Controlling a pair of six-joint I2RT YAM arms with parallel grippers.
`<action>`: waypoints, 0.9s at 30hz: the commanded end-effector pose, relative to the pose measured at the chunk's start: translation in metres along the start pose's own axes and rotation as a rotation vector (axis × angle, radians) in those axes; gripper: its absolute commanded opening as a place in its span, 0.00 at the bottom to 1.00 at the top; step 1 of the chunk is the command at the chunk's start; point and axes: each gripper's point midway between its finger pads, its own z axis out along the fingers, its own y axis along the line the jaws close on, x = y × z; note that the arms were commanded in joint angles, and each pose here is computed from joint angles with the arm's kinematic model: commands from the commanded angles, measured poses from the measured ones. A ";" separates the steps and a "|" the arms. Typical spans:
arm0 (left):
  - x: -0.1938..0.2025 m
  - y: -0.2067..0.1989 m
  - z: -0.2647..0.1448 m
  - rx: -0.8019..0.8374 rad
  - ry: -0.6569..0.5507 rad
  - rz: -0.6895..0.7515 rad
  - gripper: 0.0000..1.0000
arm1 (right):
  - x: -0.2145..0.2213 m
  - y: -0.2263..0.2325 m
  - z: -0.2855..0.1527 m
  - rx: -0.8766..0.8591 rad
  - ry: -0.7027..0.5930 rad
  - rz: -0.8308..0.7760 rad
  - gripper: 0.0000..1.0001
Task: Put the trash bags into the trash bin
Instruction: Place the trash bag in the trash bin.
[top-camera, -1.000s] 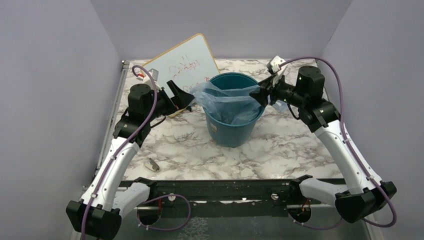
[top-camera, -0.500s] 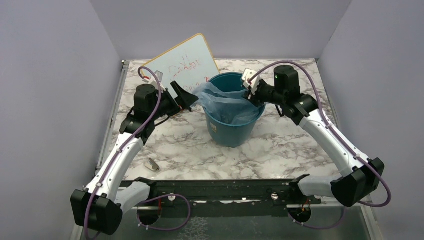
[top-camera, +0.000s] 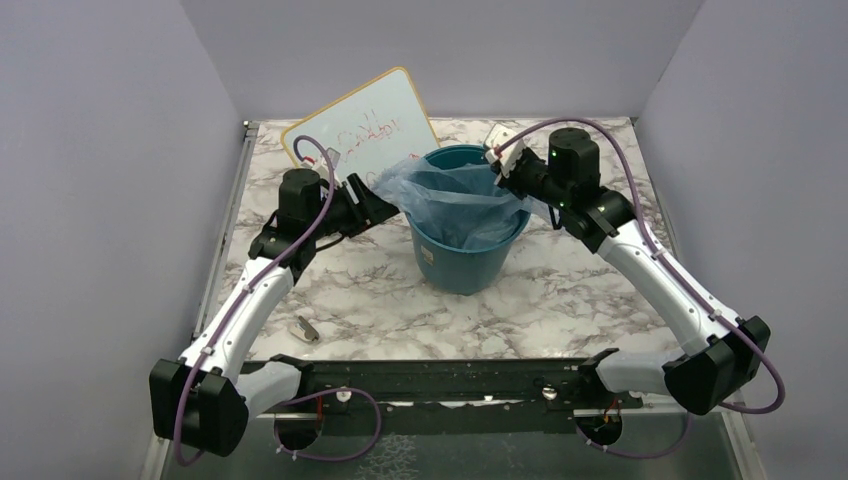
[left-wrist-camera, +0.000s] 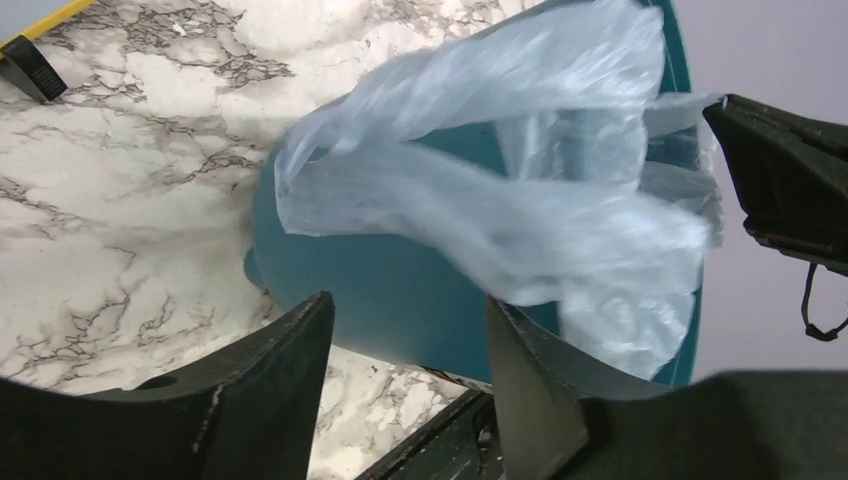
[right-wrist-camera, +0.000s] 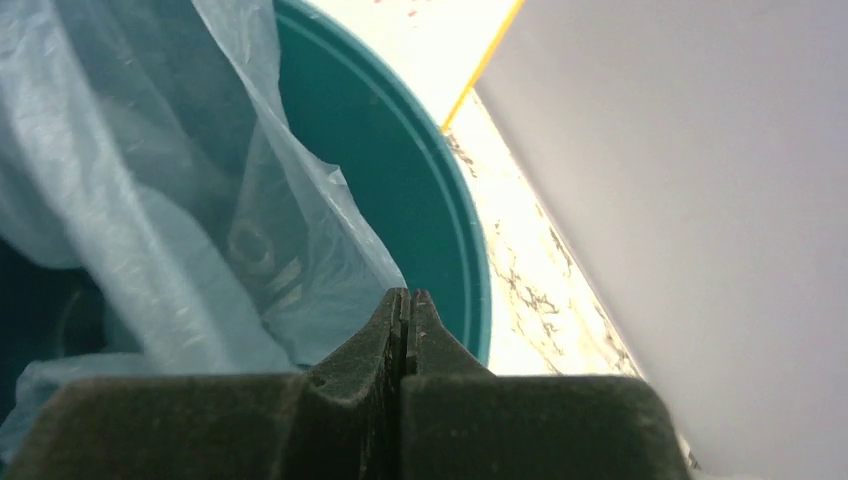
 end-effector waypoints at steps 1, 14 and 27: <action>-0.002 -0.012 -0.001 0.070 0.005 0.033 0.57 | -0.009 -0.040 -0.013 0.233 -0.001 0.119 0.01; -0.060 -0.028 -0.039 -0.093 -0.153 0.402 0.66 | -0.007 -0.030 -0.023 0.260 -0.011 0.361 0.01; -0.044 -0.059 -0.019 0.127 -0.093 0.162 0.94 | -0.003 -0.051 -0.018 0.397 0.028 0.599 0.01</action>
